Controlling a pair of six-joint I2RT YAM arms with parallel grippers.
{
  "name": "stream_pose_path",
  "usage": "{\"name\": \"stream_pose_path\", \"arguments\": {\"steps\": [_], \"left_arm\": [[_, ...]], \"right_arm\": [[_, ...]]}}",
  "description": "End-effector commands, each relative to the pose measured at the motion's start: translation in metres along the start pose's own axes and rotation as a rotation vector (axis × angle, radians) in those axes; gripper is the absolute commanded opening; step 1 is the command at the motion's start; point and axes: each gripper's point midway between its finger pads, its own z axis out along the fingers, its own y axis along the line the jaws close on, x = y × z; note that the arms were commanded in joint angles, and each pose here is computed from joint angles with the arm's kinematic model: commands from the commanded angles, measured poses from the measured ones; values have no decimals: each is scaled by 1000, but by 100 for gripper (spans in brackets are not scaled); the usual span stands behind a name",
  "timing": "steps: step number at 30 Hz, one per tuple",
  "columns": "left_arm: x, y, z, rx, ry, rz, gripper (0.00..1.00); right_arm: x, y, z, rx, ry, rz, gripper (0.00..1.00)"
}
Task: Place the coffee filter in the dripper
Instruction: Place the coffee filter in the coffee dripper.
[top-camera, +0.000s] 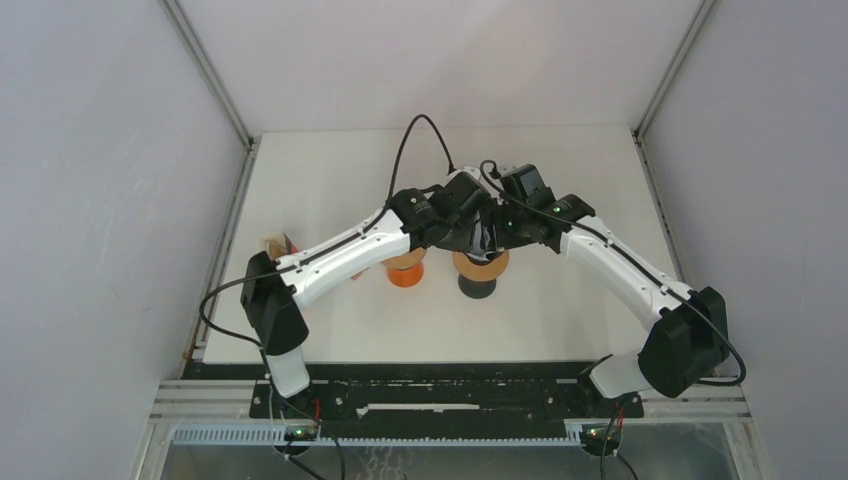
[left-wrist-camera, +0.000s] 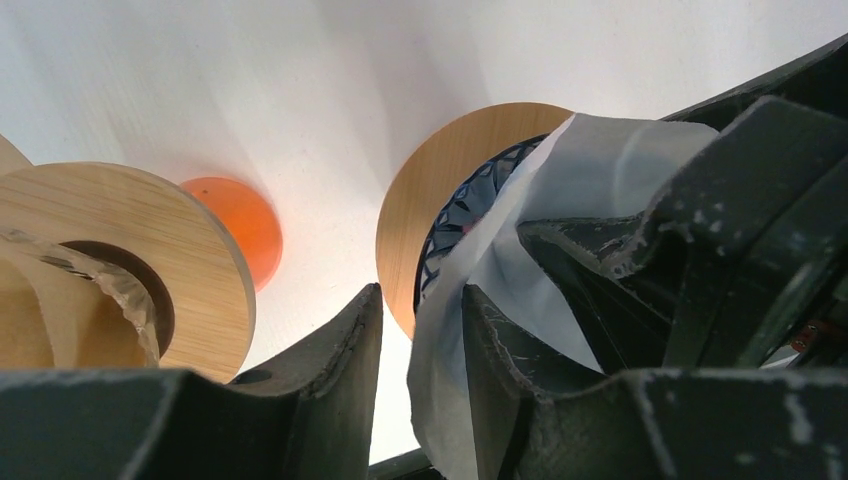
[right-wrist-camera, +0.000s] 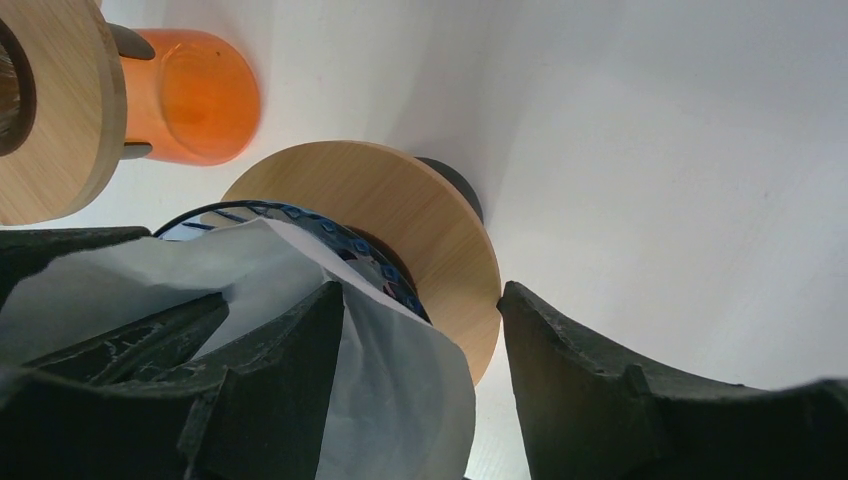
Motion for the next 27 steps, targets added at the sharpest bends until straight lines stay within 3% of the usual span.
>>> {"name": "stream_pose_path", "arguments": {"steps": [1,11,27], "left_arm": [[-16,4,-25,35,-64,-38,40],[-9,6,-21,29,-42,-35,40],[-1,8,-12,12,-20,-29,40]], "right_arm": [[-3,-4,-8,44,-41,-53,68],[-10,-1,-20,59,-85,-89,69],[6,-7,4,97,13,-107,69]]}}
